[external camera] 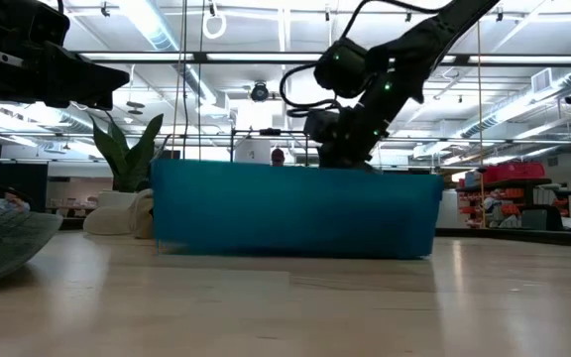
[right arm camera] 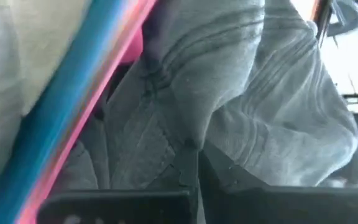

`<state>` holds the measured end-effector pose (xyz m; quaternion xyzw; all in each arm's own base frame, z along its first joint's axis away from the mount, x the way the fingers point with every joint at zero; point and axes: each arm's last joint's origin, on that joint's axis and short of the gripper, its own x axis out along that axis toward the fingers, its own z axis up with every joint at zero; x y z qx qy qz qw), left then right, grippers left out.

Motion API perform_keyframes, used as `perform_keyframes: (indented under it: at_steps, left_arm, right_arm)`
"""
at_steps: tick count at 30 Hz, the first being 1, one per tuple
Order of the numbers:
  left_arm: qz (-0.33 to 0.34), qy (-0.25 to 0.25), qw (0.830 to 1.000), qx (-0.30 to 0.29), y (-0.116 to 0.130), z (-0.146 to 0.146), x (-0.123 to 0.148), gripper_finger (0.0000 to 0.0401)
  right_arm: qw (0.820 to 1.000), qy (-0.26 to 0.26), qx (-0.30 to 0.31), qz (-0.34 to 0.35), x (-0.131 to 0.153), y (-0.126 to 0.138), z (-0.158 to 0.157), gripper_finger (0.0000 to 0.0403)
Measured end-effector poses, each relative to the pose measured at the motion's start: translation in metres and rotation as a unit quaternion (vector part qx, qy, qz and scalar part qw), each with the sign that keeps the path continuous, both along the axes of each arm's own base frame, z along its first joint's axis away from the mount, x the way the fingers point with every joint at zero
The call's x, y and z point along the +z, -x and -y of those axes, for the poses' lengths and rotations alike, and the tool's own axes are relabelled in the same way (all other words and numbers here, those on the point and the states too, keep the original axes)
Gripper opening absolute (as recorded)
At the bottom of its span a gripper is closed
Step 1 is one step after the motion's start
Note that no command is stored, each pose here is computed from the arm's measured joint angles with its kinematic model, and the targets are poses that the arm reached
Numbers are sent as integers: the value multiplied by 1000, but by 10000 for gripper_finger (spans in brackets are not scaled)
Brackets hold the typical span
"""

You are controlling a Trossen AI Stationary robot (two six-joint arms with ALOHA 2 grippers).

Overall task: Pick & Place hat
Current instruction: Put the top black cap into the red bin

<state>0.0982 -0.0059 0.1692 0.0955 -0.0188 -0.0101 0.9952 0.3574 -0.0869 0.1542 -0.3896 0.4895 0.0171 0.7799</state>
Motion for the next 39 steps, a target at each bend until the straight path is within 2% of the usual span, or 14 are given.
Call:
perform_keyframes:
  at_steps: [8, 13, 18, 25, 31, 35, 39]
  left_arm:
    - [0, 0, 1000, 0, 0, 0, 0, 18]
    - [0, 0, 1000, 0, 0, 0, 0, 18]
    - [0, 0, 1000, 0, 0, 0, 0, 18]
    - [0, 0, 1000, 0, 0, 0, 0, 18]
    - [1, 0, 1000, 0, 0, 0, 0, 18]
    - [0, 0, 1000, 0, 0, 0, 0, 18]
    - [0, 0, 1000, 0, 0, 0, 0, 18]
  right_arm:
    - [997, -59, -34, 19, -7, 1, 12, 0]
    - [995, -63, -61, 47, 7, 3, 11, 2]
    - [994, -69, -60, 64, 22, 6, 2, 31]
    - [994, -50, -51, 78, 36, 7, -11, 101]
    - [990, -2, -102, 99, 42, 7, -11, 159]
    - [977, 23, -155, 146, 54, 7, -8, 163]
    - [962, 10, -179, 204, 69, 7, -4, 134]
